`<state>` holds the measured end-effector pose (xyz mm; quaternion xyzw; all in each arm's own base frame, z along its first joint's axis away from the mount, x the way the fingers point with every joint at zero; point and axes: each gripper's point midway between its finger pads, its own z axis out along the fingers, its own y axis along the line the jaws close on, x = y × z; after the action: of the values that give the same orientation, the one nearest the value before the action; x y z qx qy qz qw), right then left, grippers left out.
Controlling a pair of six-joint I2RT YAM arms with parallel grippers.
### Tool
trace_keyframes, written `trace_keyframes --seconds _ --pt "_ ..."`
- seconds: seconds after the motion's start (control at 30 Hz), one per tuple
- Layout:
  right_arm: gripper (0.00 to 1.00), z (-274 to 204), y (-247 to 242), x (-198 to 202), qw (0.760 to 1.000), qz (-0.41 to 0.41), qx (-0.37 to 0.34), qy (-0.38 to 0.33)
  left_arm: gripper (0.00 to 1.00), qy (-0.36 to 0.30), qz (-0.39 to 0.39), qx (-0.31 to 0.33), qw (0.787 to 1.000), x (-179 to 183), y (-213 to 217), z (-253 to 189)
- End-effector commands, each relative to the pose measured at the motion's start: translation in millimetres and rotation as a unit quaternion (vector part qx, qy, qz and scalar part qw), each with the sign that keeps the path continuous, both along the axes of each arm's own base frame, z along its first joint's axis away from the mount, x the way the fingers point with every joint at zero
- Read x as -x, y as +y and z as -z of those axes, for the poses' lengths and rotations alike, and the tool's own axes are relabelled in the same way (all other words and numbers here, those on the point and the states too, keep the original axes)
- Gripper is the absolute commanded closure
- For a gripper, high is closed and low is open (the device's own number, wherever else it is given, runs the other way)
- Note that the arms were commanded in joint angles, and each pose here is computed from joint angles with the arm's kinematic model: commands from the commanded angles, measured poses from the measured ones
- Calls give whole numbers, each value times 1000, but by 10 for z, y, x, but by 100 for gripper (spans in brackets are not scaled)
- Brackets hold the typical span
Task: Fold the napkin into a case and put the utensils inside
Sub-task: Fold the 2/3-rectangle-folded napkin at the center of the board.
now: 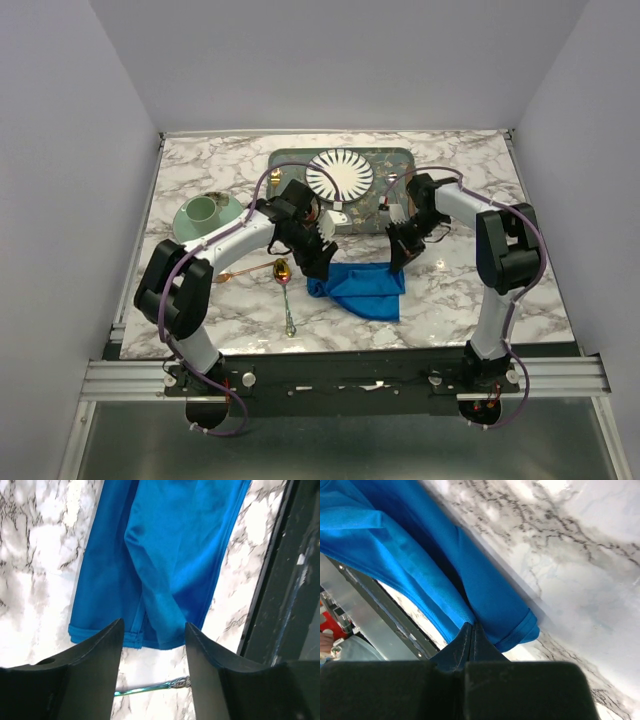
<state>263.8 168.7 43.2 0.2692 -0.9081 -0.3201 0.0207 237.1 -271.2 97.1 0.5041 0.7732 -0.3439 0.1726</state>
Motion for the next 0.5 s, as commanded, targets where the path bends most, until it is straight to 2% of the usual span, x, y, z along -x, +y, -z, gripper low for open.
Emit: trace_keyframes --seconds 0.0,0.07,0.1,0.2,0.3,0.47 --pt "99 136 -24 -160 999 16 27 -5 49 -32 -5 -62 998 -72 217 179" --pt "99 216 -59 -169 999 16 41 -1 50 -45 1 -44 998 -119 197 99" --pt "99 238 -68 -165 999 16 44 1 44 -85 21 0 996 -151 95 -113" --pt "99 285 -60 -171 999 17 46 8 37 -155 57 67 984 -57 -34 -433" --pt "99 282 -61 -179 999 17 45 8 34 -188 117 70 973 152 -183 -460" --pt "99 310 -74 -134 999 15 47 14 33 -218 220 51 950 495 -424 -233"
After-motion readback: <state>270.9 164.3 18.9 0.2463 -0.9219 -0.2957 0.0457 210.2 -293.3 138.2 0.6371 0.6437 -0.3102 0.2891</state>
